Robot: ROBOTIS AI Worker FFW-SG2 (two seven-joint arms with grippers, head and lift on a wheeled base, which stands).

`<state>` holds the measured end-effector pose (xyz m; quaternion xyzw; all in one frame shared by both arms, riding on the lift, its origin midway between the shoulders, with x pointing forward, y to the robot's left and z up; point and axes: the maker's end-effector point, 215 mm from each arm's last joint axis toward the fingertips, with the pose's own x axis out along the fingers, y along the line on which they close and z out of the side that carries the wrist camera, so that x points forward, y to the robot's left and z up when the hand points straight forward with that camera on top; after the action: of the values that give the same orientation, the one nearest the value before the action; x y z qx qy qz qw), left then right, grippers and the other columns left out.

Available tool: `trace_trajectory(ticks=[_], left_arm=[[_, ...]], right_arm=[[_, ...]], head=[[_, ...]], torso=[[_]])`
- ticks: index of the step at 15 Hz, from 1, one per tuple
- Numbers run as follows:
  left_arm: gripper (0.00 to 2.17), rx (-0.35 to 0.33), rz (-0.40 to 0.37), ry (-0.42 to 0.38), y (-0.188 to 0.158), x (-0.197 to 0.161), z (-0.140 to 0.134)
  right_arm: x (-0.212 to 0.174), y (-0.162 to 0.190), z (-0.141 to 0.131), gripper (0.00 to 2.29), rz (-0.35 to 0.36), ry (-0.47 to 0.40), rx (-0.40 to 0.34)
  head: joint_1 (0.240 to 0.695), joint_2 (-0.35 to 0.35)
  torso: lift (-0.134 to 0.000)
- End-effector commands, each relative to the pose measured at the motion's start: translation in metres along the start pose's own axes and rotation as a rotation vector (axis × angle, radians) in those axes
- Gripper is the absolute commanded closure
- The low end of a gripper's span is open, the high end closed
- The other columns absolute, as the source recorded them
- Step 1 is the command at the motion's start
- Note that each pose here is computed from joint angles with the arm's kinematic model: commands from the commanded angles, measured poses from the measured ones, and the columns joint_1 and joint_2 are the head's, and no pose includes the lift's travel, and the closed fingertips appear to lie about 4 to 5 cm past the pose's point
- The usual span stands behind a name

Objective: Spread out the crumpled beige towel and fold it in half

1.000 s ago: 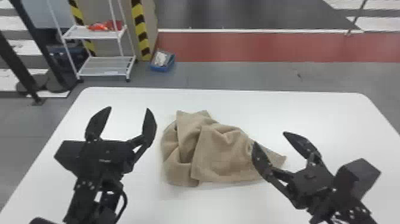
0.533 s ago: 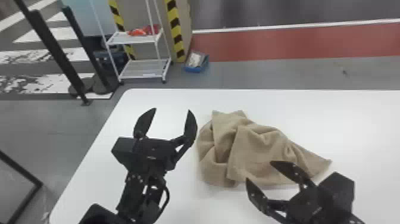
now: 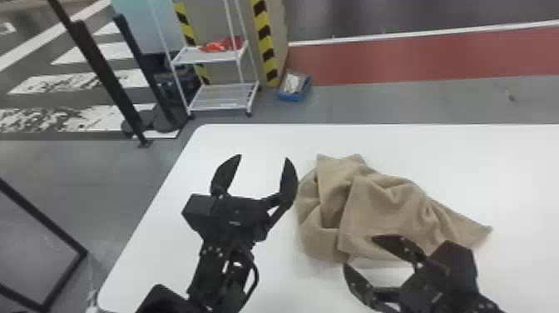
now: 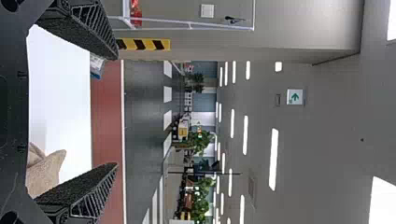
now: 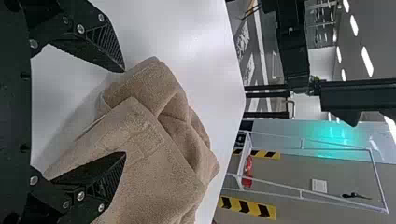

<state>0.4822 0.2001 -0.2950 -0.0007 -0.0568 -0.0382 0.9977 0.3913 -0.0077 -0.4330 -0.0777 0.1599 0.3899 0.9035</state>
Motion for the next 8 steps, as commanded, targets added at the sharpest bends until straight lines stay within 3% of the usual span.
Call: trace_trajectory(ticks=[1, 4, 8], left_arm=[[0.08, 0.001, 0.001, 0.006, 0.001, -0.002, -0.003], [0.08, 0.006, -0.001, 0.011, 0.003, -0.007, -0.005], [0.08, 0.011, 0.003, 0.016, 0.007, -0.011, -0.008]], right_arm=[[0.007, 0.001, -0.003, 0.38, 0.003, 0.016, -0.02], [0.015, -0.006, -0.017, 0.38, -0.046, 0.112, -0.094], [0.022, -0.02, -0.021, 0.38, -0.11, 0.152, -0.131]], head=[[0.695, 0.243], [0.695, 0.248], [0.695, 0.246]], torso=[[-0.124], [-0.124], [-0.124]])
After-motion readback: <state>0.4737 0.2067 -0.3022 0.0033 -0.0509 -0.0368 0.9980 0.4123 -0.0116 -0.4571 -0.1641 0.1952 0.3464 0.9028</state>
